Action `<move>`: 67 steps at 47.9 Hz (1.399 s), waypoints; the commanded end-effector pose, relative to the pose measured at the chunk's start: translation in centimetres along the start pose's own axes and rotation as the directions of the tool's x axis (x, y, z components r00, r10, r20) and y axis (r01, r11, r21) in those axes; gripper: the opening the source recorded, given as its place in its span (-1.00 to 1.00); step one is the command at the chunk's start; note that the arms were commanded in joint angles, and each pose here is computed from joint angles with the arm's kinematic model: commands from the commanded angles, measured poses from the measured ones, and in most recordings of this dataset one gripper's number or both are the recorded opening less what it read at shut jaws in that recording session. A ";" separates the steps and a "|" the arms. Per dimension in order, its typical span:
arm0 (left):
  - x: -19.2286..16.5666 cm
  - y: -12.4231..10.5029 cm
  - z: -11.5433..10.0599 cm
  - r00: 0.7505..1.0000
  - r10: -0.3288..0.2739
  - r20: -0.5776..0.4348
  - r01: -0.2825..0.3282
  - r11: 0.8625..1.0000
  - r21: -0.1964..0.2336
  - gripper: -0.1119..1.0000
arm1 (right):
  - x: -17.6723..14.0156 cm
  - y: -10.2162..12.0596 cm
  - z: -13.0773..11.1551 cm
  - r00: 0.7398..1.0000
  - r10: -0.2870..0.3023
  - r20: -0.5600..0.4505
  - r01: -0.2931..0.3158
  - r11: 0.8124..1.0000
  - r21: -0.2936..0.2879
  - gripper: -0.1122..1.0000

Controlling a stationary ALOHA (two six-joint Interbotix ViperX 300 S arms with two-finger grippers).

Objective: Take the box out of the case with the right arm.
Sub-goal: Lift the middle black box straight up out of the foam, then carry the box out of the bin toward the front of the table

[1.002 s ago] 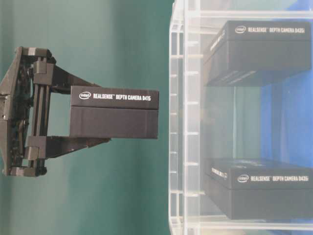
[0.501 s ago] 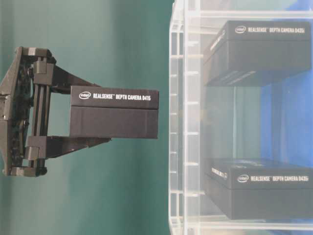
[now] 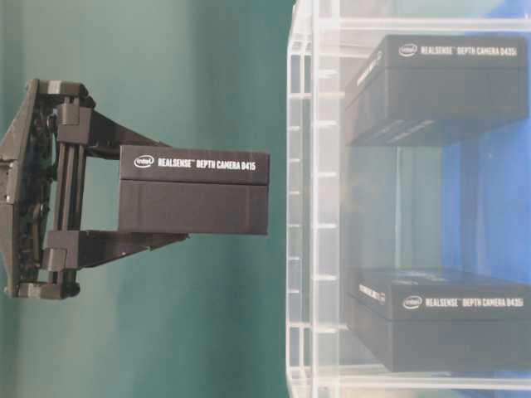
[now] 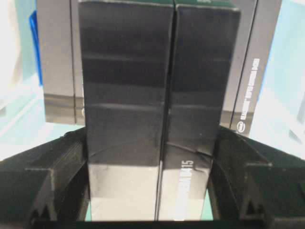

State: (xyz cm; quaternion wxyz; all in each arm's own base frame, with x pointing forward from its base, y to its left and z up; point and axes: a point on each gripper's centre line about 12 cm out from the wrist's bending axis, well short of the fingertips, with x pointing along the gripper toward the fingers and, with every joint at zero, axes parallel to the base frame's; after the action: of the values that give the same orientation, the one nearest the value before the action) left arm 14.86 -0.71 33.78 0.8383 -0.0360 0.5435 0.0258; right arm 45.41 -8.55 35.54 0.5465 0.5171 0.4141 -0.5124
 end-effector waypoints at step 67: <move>-0.6 0.0 0.5 1.000 0.001 0.023 -0.001 1.000 -0.005 -0.76 | -4.7 -0.7 -8.6 0.995 0.099 -0.001 -0.099 0.995 -0.014 0.38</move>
State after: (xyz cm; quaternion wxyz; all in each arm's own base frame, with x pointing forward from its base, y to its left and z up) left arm 14.84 -0.70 33.81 0.8391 -0.0361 0.5422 0.0257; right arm 46.15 -0.75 35.58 0.5544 0.5165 0.4106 -0.5072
